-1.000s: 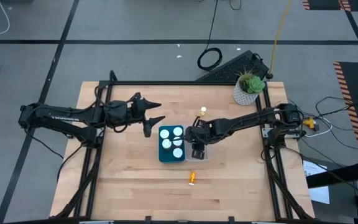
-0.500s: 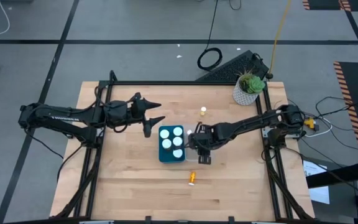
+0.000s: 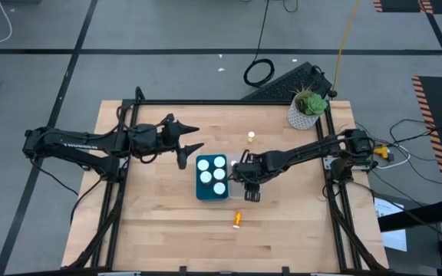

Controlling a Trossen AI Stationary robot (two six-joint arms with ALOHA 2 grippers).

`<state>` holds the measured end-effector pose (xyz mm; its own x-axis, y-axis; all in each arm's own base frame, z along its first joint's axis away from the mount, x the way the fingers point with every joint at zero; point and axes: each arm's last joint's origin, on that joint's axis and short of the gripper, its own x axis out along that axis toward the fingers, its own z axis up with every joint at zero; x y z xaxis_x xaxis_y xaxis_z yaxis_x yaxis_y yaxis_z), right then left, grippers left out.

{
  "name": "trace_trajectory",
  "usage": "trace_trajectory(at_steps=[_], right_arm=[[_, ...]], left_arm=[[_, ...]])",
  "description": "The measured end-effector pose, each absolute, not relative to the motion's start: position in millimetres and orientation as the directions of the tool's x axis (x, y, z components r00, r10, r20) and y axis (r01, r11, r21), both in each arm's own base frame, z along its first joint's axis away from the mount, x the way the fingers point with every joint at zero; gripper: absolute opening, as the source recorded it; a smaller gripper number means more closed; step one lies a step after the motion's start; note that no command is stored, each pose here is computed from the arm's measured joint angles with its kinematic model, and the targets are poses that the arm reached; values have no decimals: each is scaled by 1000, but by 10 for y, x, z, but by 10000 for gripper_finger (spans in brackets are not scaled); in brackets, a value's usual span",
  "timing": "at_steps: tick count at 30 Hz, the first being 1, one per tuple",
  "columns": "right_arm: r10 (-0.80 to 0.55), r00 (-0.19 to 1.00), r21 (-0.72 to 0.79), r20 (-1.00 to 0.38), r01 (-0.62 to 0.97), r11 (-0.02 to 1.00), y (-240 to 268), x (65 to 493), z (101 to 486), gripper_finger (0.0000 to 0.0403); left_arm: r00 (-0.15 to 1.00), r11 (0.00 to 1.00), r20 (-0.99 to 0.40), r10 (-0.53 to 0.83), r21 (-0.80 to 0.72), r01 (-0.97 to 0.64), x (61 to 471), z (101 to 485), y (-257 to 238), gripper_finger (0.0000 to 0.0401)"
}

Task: Pick and place medicine bottles into bin by pill shape (circle, oval)
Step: Put the small blue pill bottle into the transparent bin

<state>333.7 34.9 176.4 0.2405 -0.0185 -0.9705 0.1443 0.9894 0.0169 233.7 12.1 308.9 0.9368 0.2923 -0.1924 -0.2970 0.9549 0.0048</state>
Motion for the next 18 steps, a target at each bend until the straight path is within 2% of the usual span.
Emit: trace_trajectory(at_steps=[6,14,18], right_arm=[[-5,183,20,-983,136,991,297,3370,1597,155],[-10,173,12,-985,121,993,257,3368,1584,154],[-9,185,12,-983,112,994,257,3380,1586,137]], left_arm=[[937,955,-192,293,6,-297,2337,3089,122,273],[937,955,-191,293,19,-295,2337,3089,122,273],[937,955,-191,293,20,-295,2337,3090,122,273]])
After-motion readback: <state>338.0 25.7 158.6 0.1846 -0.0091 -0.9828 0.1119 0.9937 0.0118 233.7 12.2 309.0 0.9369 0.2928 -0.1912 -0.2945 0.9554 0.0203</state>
